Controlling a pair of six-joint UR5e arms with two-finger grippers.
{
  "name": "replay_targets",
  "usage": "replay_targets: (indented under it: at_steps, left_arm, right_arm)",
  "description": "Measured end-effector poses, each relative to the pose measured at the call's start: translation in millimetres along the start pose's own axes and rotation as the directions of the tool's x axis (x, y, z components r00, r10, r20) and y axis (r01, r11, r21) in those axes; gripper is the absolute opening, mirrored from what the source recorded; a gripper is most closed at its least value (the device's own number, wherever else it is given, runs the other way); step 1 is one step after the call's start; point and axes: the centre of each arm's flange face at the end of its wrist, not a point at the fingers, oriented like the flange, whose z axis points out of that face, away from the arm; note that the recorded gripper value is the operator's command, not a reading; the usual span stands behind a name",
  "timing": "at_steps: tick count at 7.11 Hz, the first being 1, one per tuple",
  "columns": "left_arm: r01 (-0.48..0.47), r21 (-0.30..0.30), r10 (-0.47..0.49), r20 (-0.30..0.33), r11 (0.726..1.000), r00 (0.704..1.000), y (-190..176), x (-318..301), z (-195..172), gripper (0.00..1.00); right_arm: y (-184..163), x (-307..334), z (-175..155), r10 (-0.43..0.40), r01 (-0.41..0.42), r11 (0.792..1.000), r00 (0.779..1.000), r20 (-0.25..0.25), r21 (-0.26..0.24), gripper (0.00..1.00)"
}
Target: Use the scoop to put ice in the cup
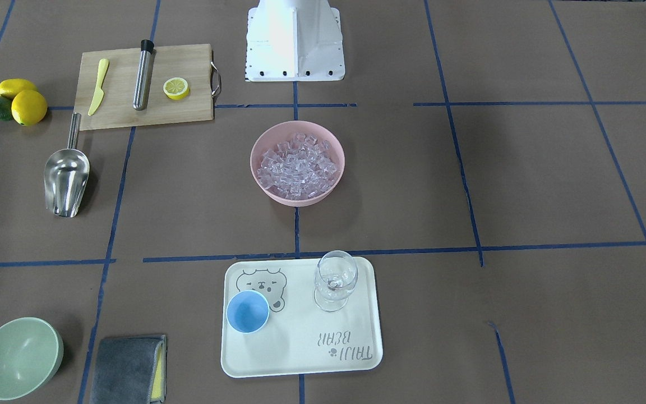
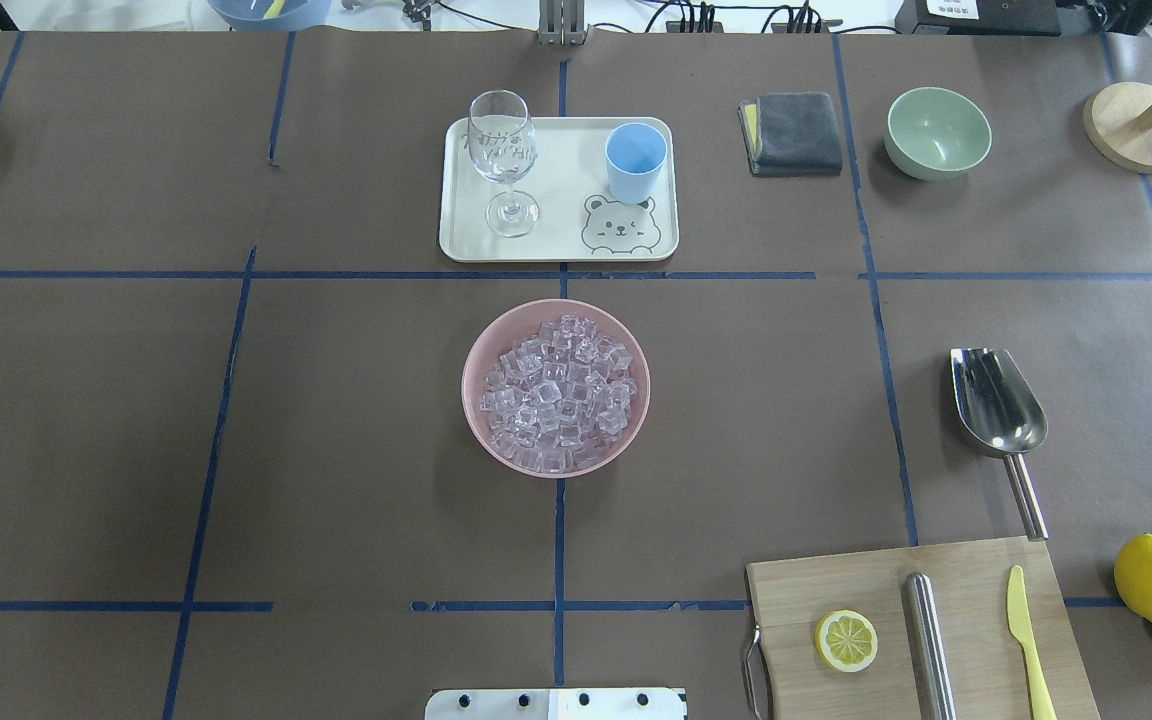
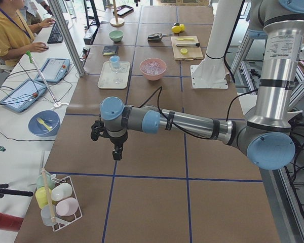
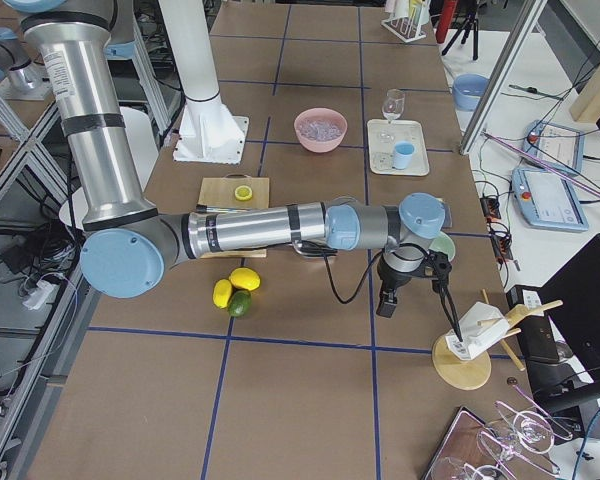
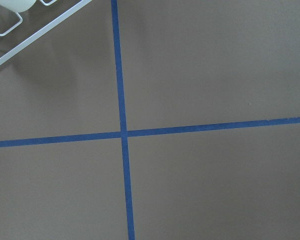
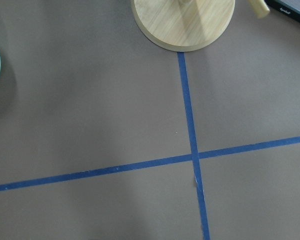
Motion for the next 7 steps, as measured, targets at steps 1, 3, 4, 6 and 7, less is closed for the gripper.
replay_targets:
  at_steps: [1,3,4,6,7]
  left_arm:
    - [-0.004,0.006,0.004,0.0,1.0,1.0,-5,6,-9,1.0]
    - [-0.034,0.036,0.034,-0.004,0.999,0.999,-7,19,-27,1.0]
    - [-0.037,0.042,0.037,-0.005,0.998,0.999,-7,21,-30,1.0]
    - [-0.08,0.071,0.081,-0.014,0.994,0.997,-9,34,-34,1.0]
    - [-0.197,0.112,0.201,-0.023,0.974,0.979,-15,65,-23,1.0]
  right_arm:
    - [3,4,2,-0.007,0.007,1.0,1.0,0.0,-0.003,1.0]
    - [7,3,0,-0.015,0.015,1.0,1.0,0.006,0.001,1.0]
    - [9,-2,-6,-0.024,0.024,1.0,1.0,0.016,0.011,1.0]
    - [16,-20,-15,-0.057,0.056,0.998,0.998,0.041,0.026,1.0]
    - [24,-48,-15,-0.111,0.109,0.994,0.992,0.057,0.03,1.0]
